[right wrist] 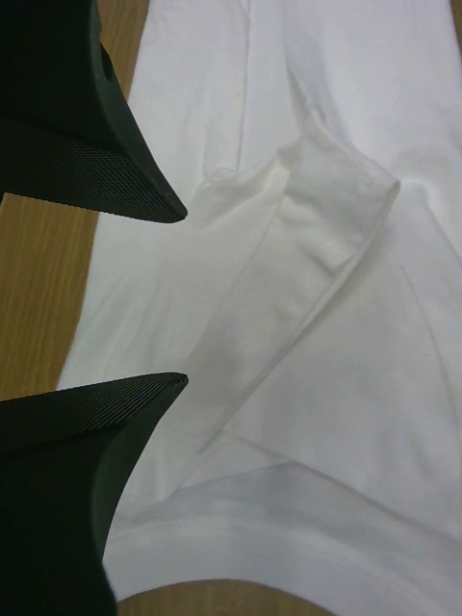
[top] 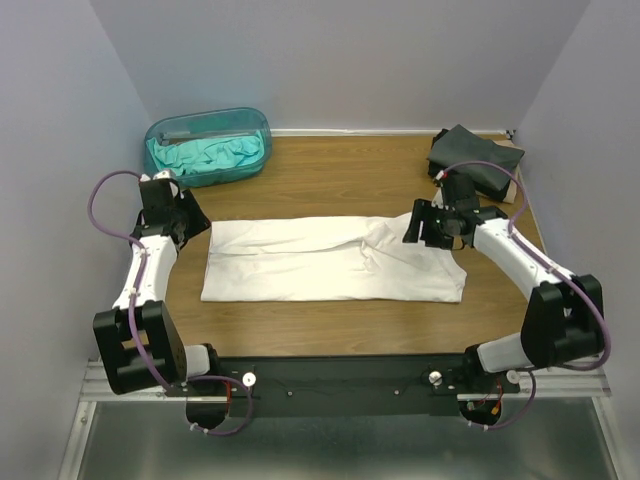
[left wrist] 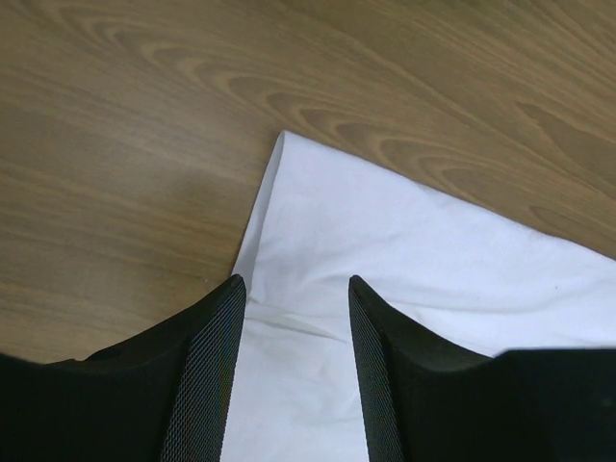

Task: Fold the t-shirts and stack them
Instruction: Fold the tshirt

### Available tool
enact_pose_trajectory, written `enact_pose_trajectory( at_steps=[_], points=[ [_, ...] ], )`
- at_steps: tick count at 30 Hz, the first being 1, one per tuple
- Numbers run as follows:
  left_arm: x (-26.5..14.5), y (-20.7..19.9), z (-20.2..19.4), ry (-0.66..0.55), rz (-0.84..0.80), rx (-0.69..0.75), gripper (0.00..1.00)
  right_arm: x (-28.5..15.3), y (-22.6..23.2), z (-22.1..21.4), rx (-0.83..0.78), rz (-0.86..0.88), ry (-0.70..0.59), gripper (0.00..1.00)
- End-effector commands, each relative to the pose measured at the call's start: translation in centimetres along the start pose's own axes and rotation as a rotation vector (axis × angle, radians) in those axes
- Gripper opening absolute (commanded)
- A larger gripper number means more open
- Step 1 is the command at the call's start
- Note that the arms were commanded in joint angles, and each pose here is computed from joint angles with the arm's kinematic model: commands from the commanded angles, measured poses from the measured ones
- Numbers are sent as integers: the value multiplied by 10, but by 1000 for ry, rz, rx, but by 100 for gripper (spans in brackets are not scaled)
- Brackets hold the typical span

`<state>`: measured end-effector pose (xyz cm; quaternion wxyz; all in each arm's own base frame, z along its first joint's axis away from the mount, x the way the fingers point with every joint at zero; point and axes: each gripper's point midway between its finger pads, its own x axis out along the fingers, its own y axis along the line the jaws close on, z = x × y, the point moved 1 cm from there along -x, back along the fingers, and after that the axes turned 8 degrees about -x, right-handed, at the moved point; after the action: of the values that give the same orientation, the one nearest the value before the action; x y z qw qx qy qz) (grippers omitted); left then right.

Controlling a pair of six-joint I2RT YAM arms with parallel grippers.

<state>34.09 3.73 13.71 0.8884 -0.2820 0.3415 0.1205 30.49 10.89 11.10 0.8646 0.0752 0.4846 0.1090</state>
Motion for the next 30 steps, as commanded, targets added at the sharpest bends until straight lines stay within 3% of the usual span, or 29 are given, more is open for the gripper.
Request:
enact_pose_trajectory(
  at_steps=[1, 10, 22, 27, 30],
  points=[
    [9, -23, 31, -74, -115, 91, 56, 17, 27, 47, -52, 142, -126, 70],
    [22, -32, 30, -60, -174, 85, 56, 73, 45, 79, -114, 256, -164, 70],
    [26, -15, 6, -12, -135, 104, 57, 105, 63, 55, -163, 314, -65, 66],
    [27, -15, 7, -11, -132, 111, 57, 110, 66, 42, -183, 312, -37, 56],
    [28, -14, 8, -8, -124, 112, 57, 110, 67, 38, -196, 312, -33, 35]
  ],
)
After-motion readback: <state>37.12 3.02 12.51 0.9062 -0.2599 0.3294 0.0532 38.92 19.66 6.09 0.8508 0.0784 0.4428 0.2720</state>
